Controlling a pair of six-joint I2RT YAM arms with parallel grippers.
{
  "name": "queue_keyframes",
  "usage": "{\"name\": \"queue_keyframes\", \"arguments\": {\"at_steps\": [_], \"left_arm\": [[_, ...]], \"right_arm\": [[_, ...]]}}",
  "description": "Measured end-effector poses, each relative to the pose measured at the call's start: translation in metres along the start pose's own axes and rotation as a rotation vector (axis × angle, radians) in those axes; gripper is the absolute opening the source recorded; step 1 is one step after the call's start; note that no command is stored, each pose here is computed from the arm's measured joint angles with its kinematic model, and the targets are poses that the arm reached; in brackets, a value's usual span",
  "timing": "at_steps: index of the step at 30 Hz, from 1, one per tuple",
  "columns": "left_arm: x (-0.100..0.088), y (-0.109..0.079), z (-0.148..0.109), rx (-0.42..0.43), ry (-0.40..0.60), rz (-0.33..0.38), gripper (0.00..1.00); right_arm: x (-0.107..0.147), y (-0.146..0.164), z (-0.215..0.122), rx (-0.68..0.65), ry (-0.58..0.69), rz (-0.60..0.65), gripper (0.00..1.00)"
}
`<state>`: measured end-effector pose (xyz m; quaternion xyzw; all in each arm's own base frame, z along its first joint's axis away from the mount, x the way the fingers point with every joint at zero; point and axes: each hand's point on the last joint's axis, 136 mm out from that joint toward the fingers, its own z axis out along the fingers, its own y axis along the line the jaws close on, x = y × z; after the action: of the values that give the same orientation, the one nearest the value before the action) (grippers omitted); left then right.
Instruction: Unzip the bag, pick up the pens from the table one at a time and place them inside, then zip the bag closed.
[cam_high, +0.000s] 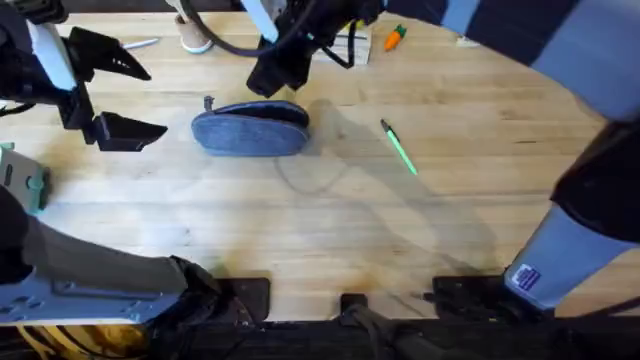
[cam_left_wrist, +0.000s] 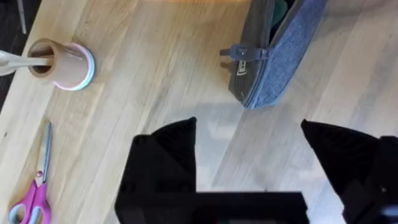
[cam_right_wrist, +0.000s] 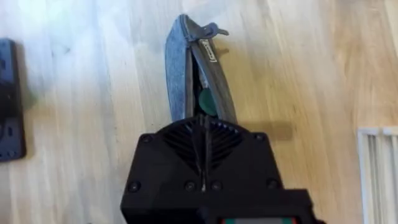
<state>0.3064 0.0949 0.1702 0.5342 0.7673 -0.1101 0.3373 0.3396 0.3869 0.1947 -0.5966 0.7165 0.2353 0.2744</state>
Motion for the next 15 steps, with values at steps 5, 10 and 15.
{"name": "queue_keyframes", "arguments": {"at_steps": [5,10,15], "left_arm": [[0.003,-0.001,-0.003,-0.004,0.001,-0.016,0.993],[0.003,-0.001,-0.003,-0.004,0.001,-0.015,0.993],[0.003,-0.001,-0.003,-0.004,0.001,-0.015,0.993]], "right_arm": [[0.010,0.008,0.026,-0.054,0.029,-0.060,0.031],[0.014,0.016,0.042,-0.085,0.043,-0.114,0.031],[0.016,0.013,0.053,-0.086,0.036,-0.144,0.031]]}}
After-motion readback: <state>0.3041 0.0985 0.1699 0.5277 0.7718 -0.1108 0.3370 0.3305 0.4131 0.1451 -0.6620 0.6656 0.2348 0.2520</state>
